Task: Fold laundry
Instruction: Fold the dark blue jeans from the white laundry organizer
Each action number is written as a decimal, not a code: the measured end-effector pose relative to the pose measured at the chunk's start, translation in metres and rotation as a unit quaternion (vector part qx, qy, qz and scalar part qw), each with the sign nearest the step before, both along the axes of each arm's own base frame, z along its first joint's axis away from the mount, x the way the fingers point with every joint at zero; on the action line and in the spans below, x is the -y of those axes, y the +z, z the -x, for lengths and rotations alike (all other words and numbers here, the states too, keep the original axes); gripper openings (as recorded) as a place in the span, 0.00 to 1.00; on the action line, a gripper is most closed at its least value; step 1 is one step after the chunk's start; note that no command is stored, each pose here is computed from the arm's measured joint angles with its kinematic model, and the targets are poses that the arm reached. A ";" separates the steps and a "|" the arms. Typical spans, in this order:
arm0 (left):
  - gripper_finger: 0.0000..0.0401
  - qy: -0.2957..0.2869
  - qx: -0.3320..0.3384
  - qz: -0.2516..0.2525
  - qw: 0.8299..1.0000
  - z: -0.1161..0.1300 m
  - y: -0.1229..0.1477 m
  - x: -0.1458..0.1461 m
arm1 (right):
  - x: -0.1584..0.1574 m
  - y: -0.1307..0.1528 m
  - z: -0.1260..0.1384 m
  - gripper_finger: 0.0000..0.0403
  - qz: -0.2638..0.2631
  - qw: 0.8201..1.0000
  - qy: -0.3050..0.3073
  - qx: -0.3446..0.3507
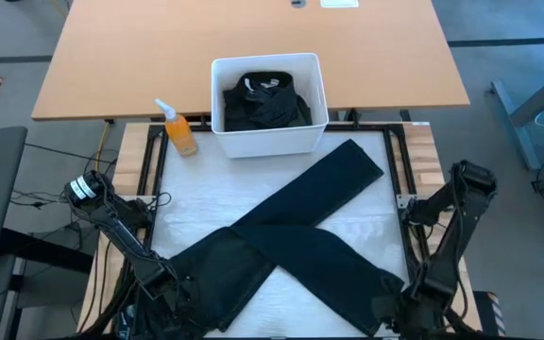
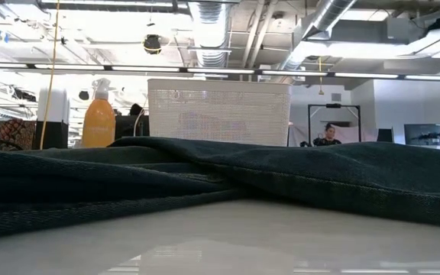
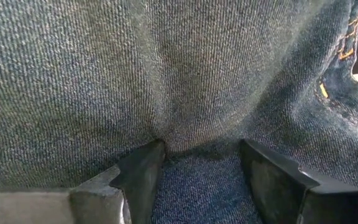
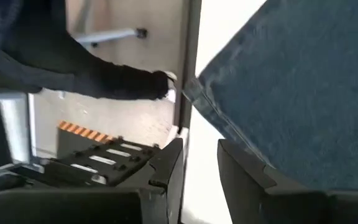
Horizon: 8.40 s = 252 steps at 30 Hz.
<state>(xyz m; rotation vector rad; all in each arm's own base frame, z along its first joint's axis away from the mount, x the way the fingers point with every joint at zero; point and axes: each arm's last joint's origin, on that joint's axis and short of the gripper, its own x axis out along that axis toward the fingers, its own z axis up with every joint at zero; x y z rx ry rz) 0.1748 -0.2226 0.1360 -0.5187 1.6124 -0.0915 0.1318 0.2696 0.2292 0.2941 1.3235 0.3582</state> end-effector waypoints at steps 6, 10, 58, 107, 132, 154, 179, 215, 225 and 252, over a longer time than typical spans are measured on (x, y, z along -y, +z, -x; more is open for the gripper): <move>0.54 0.013 -0.009 0.006 1.000 0.000 0.000 0.000 | -0.011 -0.021 0.003 0.31 0.033 0.999 0.016 -0.015; 0.54 0.026 -0.014 0.007 1.000 0.000 0.000 0.000 | -0.022 -0.037 0.003 0.31 0.045 0.997 0.057 -0.002; 0.54 0.037 -0.023 0.038 0.998 -0.007 0.001 0.000 | -0.036 -0.072 -0.007 0.50 0.114 0.989 0.056 0.077; 0.54 0.034 -0.013 0.034 0.999 -0.007 0.001 0.001 | 0.357 0.106 -0.047 0.07 0.512 0.798 -0.317 0.015; 0.54 0.051 0.017 0.025 0.998 -0.013 0.008 0.005 | 0.496 0.034 -0.041 0.49 0.442 0.801 -0.371 -0.161; 0.54 0.035 0.038 0.016 0.999 -0.017 0.008 0.002 | 0.477 0.055 0.002 0.55 0.255 0.823 -0.507 -0.024; 0.54 0.065 -0.020 0.015 0.998 -0.008 0.007 0.004 | 0.486 -0.060 -0.019 0.59 0.249 0.825 -0.480 -0.163; 0.54 0.043 0.045 -0.030 0.998 -0.001 0.006 0.008 | 0.460 0.007 -0.030 0.06 0.212 0.901 -0.369 -0.081; 0.54 0.064 0.213 -0.144 0.964 -0.037 0.007 -0.017 | 0.417 0.155 -0.001 0.06 0.285 0.879 -0.378 0.049; 0.54 0.157 0.390 -0.230 0.878 -0.196 -0.031 -0.134 | 0.326 0.272 -0.032 0.06 0.147 0.897 -0.251 0.333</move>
